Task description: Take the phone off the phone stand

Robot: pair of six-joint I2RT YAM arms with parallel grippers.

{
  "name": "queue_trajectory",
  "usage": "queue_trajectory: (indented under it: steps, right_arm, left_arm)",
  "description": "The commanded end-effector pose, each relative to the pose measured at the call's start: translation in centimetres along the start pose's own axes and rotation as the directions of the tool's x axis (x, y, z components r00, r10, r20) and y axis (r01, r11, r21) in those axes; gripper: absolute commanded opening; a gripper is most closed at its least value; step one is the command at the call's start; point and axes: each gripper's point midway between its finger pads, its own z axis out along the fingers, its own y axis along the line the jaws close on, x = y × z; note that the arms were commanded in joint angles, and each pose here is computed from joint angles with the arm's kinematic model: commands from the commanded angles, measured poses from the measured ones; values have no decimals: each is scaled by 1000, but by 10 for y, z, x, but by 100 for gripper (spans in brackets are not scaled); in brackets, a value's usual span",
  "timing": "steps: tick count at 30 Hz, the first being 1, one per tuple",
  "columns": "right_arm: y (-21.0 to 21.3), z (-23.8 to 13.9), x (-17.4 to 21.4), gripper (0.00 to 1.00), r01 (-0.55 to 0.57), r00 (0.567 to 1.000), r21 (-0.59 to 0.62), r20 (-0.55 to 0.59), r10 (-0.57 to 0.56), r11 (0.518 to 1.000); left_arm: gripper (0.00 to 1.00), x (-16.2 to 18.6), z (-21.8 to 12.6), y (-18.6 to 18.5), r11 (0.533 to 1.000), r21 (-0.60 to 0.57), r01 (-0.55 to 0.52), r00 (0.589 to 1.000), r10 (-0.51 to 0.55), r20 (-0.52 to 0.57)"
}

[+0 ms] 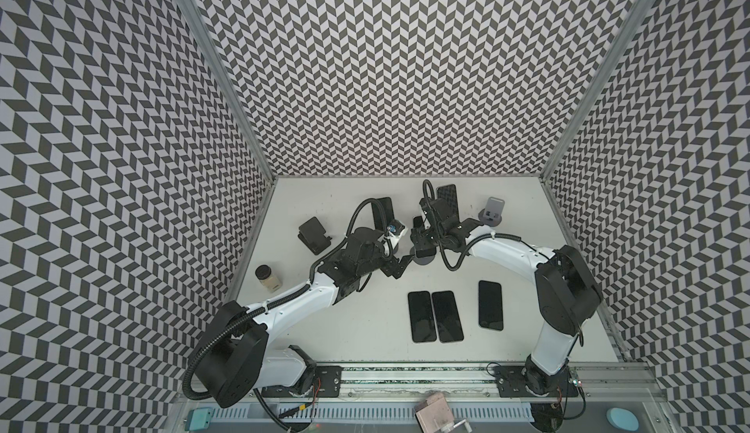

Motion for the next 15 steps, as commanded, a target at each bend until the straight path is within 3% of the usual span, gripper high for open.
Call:
queue_trajectory:
  steps: [1, 15]
  right_arm:
    - [2, -14, -17, 69, 0, 998, -17, 68, 1, 1000]
    - [6, -33, -23, 66, 0, 996, -41, 88, 3, 999]
  left_arm:
    - [92, -11, 0, -1, 1000, 15, -24, 998, 23, 52]
    - [92, -8, 2, -7, 998, 48, -52, 997, 49, 59]
